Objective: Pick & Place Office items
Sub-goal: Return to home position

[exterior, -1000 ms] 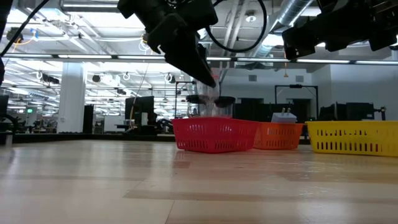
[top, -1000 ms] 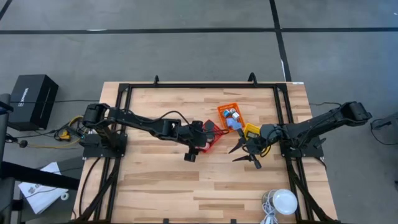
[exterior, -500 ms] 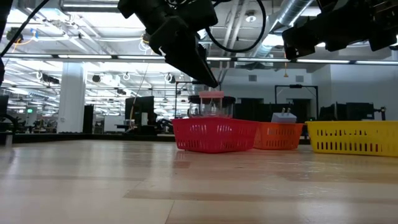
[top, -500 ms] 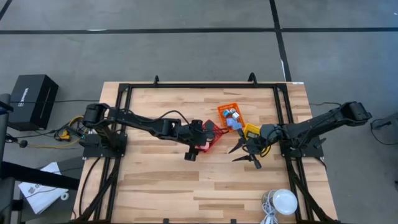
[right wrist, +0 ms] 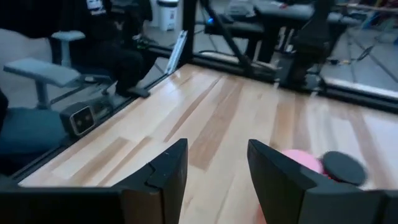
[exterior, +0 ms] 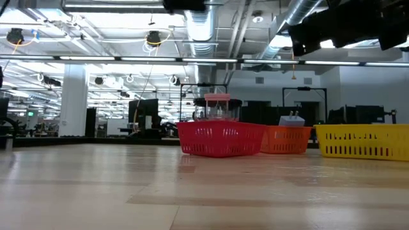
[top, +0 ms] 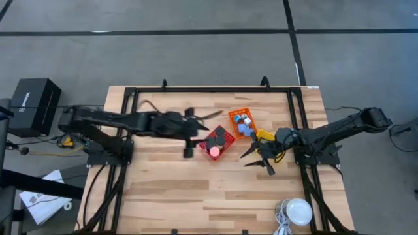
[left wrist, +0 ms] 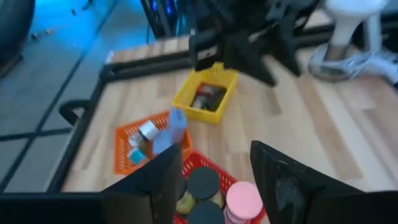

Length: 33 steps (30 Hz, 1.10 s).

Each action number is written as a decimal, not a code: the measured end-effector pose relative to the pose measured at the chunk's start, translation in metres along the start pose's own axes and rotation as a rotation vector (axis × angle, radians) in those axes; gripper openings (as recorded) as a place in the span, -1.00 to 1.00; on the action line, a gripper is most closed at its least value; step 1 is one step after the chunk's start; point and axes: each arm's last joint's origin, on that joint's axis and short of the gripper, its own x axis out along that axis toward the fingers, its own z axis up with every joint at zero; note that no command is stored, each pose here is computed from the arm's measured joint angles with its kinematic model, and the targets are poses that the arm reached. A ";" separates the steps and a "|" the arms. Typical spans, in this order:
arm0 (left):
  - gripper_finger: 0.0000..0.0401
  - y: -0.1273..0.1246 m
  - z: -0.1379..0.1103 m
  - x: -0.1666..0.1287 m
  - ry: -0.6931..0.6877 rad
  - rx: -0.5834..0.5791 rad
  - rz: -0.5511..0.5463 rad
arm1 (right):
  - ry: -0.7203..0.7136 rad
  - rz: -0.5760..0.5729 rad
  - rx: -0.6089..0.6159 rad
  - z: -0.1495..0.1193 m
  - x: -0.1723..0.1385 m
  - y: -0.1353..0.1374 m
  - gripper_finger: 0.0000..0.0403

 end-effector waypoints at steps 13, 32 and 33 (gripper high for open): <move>-0.41 0.018 -0.041 -0.113 -0.282 -0.059 0.080 | -0.127 -0.251 0.021 0.022 -0.059 -0.030 -0.21; -0.64 0.006 -0.165 -0.135 -0.588 -0.035 0.181 | -0.009 -0.409 0.058 0.002 -0.079 -0.049 -0.21; -0.64 0.005 -0.169 -0.135 -0.590 -0.036 0.181 | -0.005 -0.414 0.063 -0.003 -0.078 -0.049 -0.21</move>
